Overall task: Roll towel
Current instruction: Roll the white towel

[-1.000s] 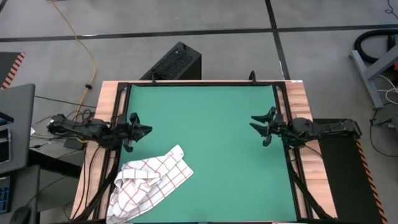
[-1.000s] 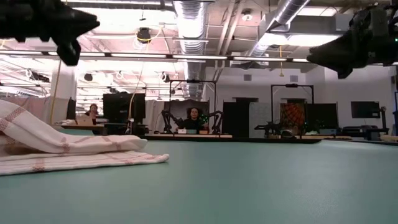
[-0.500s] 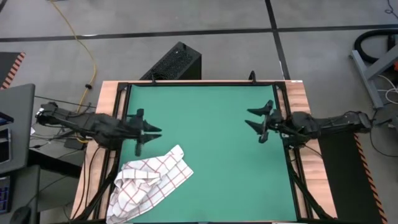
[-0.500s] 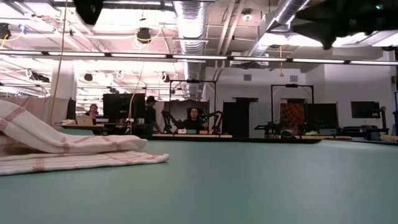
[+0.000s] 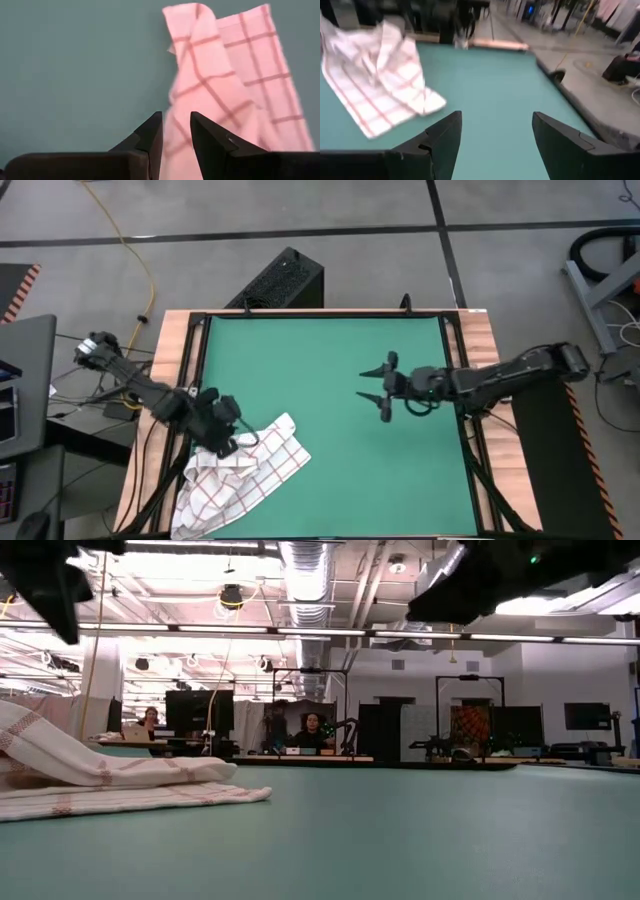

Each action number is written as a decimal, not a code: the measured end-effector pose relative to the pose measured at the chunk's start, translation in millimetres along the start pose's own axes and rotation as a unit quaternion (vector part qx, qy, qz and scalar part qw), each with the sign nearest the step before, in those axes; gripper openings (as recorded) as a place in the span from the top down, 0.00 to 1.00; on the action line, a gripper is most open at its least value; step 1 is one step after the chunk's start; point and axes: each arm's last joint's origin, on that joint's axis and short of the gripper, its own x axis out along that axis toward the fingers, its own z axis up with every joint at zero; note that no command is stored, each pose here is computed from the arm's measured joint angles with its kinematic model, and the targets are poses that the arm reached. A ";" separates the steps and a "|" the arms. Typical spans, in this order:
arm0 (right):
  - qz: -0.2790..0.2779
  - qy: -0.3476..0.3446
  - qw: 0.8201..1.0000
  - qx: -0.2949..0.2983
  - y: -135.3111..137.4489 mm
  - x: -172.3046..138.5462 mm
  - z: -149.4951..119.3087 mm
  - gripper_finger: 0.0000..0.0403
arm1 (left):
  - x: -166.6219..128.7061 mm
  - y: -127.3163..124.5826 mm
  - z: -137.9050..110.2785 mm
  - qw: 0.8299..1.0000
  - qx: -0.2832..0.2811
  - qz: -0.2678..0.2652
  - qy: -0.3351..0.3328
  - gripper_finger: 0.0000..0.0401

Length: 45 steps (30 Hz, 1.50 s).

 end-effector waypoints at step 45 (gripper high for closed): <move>-0.012 0.030 0.999 -0.018 4.9 33.8 -11.2 0.34 | 8.3 -72.4 -102.9 0.963 0.068 0.095 0.241 0.82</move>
